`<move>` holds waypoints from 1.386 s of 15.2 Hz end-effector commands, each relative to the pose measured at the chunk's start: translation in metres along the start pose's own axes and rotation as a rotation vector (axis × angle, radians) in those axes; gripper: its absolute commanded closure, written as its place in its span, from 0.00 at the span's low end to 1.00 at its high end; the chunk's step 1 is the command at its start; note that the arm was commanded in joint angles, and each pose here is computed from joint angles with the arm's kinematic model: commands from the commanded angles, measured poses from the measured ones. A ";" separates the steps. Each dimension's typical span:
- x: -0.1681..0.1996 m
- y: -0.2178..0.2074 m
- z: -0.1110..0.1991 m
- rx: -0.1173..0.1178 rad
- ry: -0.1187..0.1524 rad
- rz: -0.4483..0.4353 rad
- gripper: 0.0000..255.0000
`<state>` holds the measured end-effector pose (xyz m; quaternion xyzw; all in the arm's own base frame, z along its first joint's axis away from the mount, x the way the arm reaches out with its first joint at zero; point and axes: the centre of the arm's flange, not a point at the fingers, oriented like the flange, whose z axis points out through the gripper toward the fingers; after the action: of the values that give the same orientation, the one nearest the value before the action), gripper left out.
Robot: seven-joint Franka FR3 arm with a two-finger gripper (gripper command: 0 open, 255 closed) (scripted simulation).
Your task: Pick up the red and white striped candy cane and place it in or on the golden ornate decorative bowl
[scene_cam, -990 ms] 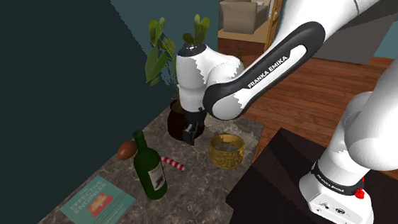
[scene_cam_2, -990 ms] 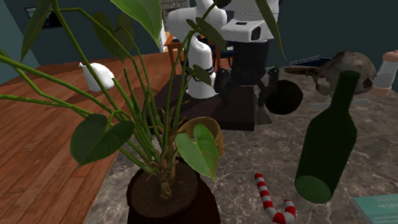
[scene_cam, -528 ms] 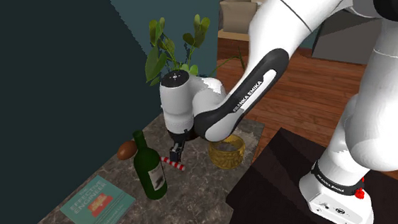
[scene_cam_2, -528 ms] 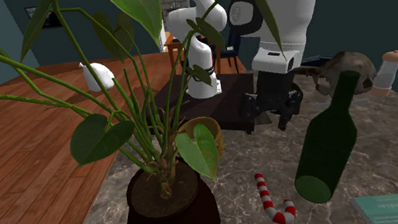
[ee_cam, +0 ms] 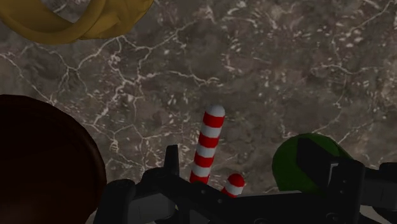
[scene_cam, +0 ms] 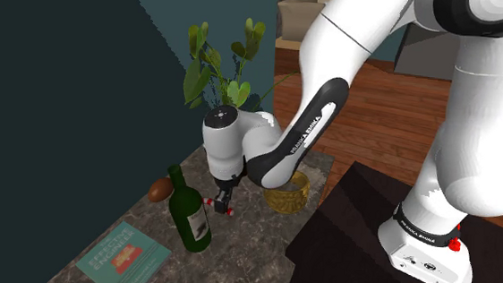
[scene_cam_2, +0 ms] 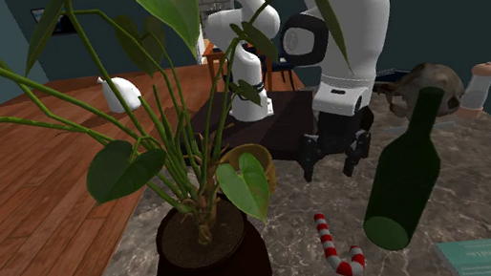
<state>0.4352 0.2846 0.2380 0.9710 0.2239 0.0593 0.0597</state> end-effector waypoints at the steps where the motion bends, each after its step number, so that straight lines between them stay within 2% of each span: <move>1: 0.000 0.000 0.002 0.000 0.000 0.000 0.00; 6: 0.000 0.000 0.002 0.000 0.000 0.000 0.00; 7: 0.000 0.000 0.002 0.000 0.000 0.000 1.00; 16: 0.000 0.000 0.002 0.000 0.000 0.000 1.00; 17: 0.000 0.000 0.002 0.000 0.000 0.000 0.00; 21: 0.044 0.026 0.038 0.087 -0.050 0.112 0.00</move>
<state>0.4779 0.2779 0.2165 0.9818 0.1841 0.0364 0.0300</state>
